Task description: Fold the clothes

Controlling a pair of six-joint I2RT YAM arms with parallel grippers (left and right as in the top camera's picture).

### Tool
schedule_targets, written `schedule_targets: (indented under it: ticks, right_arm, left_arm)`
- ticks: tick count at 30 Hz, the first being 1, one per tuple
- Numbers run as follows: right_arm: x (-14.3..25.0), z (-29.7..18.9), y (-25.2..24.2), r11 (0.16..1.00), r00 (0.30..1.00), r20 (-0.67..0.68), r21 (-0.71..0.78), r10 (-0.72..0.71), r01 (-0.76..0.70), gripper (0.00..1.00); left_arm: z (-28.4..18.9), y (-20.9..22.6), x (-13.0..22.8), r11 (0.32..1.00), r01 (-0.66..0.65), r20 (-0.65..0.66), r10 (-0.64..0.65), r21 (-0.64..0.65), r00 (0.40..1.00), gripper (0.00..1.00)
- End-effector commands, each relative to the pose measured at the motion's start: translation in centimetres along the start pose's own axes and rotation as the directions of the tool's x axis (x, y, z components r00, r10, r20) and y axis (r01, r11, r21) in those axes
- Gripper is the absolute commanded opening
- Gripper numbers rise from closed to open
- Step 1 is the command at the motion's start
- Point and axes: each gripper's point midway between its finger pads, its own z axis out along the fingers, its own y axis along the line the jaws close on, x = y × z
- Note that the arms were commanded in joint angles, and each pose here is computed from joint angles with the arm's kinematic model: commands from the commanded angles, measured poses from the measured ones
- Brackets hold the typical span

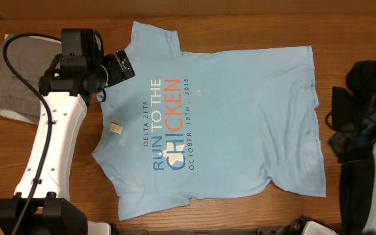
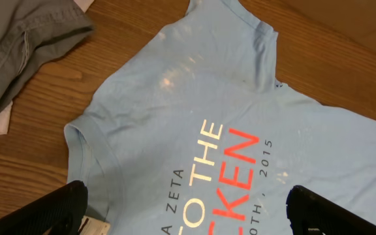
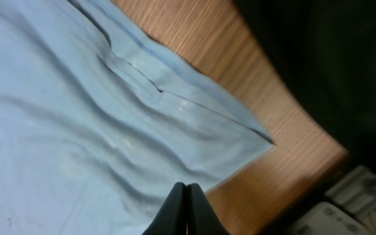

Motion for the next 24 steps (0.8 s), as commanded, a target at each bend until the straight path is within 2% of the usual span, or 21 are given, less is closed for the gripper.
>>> schedule_targets:
  ticks: [1,6,10,15,19,24]
  right_arm:
    - [1.5,4.0,0.4,0.997,0.990,-0.114,-0.007,0.079,-0.081,0.04]
    - [3.5,10.1,0.9,0.990,0.948,-0.285,0.017,0.140,-0.141,0.04]
    - [4.1,12.2,-0.1,0.988,0.940,-0.306,0.076,0.151,-0.134,0.04]
    - [3.4,13.9,-2.9,0.961,0.952,-0.221,0.225,0.212,-0.162,0.04]
    - [3.0,14.7,-3.2,0.958,0.958,-0.199,0.238,0.208,-0.158,0.04]
    - [1.3,14.8,-4.4,0.943,0.977,-0.103,0.296,0.187,-0.149,0.04]
  left_arm:
    - [0.1,-0.1,-0.1,1.000,-0.006,-0.002,0.006,0.005,1.000,1.00]
    - [0.1,-0.1,-0.1,1.000,-0.006,-0.002,0.006,0.005,1.000,1.00]
    - [0.1,-0.1,-0.1,1.000,-0.006,-0.002,0.006,0.005,1.000,1.00]
    - [0.1,-0.1,-0.1,1.000,-0.006,-0.002,0.006,0.005,1.000,1.00]
    - [0.1,-0.1,-0.1,1.000,-0.006,-0.002,0.006,0.005,1.000,1.00]
    - [0.1,-0.1,-0.1,1.000,-0.006,-0.002,0.006,0.005,1.000,1.00]
